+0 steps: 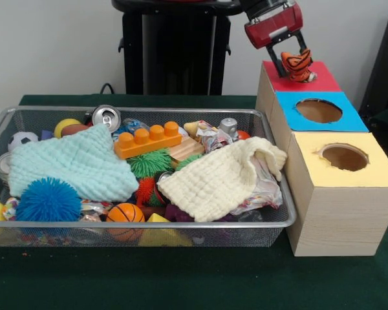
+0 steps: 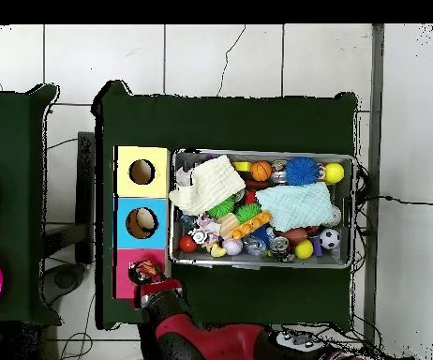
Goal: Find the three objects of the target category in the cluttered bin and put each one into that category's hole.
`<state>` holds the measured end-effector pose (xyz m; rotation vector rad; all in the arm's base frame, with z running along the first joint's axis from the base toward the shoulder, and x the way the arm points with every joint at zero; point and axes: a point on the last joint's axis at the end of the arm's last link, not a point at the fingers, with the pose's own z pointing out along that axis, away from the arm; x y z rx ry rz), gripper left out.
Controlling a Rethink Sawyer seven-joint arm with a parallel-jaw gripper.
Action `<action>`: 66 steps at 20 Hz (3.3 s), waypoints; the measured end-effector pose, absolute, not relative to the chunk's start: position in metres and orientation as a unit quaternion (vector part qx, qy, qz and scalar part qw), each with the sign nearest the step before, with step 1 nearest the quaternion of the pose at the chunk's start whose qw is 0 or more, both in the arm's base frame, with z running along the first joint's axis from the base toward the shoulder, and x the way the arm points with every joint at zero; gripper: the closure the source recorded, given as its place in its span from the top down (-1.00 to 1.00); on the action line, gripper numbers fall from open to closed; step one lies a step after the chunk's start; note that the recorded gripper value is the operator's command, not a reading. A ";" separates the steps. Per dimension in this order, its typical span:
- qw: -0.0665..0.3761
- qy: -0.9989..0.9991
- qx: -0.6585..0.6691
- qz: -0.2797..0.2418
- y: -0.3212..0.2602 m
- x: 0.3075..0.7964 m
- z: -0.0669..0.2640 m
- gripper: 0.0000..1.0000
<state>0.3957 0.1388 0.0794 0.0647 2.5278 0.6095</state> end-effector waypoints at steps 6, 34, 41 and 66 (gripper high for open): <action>0.267 0.937 0.025 0.225 0.138 0.395 0.079 1.00; 0.202 0.960 0.019 0.193 0.134 0.393 0.117 1.00; 0.199 0.961 0.020 0.188 0.128 0.405 0.133 1.00; 0.200 0.970 0.031 0.133 0.077 0.490 0.162 1.00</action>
